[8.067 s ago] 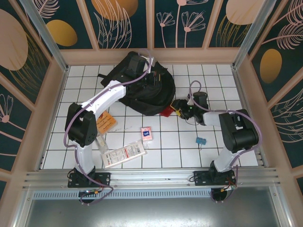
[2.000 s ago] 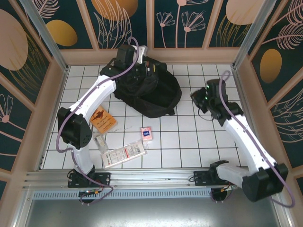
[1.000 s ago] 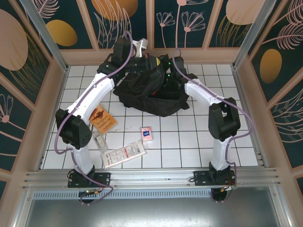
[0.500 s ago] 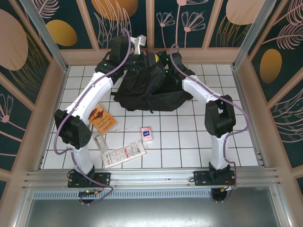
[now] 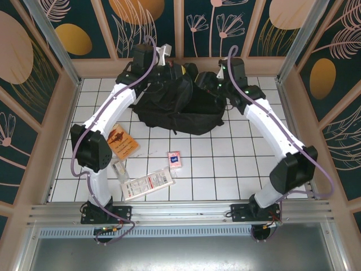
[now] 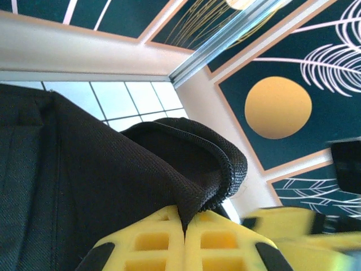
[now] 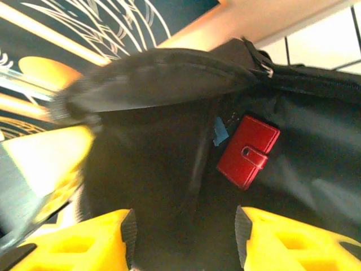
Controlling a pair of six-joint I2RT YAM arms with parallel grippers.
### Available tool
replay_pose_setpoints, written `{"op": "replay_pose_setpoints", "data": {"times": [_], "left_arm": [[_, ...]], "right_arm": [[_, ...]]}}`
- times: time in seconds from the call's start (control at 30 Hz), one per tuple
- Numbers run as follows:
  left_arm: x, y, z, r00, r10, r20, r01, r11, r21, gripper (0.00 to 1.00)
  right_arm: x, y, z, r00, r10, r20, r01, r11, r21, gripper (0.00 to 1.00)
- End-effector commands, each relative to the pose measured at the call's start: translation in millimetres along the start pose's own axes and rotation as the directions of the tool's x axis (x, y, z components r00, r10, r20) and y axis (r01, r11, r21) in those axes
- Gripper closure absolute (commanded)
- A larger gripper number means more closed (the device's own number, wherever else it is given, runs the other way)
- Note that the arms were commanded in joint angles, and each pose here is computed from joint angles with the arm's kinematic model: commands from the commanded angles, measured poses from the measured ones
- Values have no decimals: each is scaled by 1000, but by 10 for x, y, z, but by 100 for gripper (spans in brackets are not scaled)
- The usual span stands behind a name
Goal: Pack books, pencil case, and school supplies into a backpack
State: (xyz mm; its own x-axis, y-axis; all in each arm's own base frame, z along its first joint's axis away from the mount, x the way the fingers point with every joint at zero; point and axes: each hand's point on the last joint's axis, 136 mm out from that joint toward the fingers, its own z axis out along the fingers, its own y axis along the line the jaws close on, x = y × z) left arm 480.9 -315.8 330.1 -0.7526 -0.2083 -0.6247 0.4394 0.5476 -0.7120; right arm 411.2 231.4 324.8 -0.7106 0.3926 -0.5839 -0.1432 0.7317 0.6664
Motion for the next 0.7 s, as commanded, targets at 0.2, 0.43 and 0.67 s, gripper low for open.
{"op": "replay_pose_setpoints", "data": {"times": [0.2,0.43,0.67], "left_arm": [[-220,-5,13,993,92,72,-92,996,6,100],[-201,243,53,993,76,87,-74,997,-26,100],[-153,277,50,995,74,69,-73,997,-16,100]], "right_arm": [[1633,-75,-231,925,-212,-315,230,973,21,46],[2773,-528,-76,857,-153,-492,322,904,281,20],[3144,-583,258,819,-41,-572,335,844,419,15]]}}
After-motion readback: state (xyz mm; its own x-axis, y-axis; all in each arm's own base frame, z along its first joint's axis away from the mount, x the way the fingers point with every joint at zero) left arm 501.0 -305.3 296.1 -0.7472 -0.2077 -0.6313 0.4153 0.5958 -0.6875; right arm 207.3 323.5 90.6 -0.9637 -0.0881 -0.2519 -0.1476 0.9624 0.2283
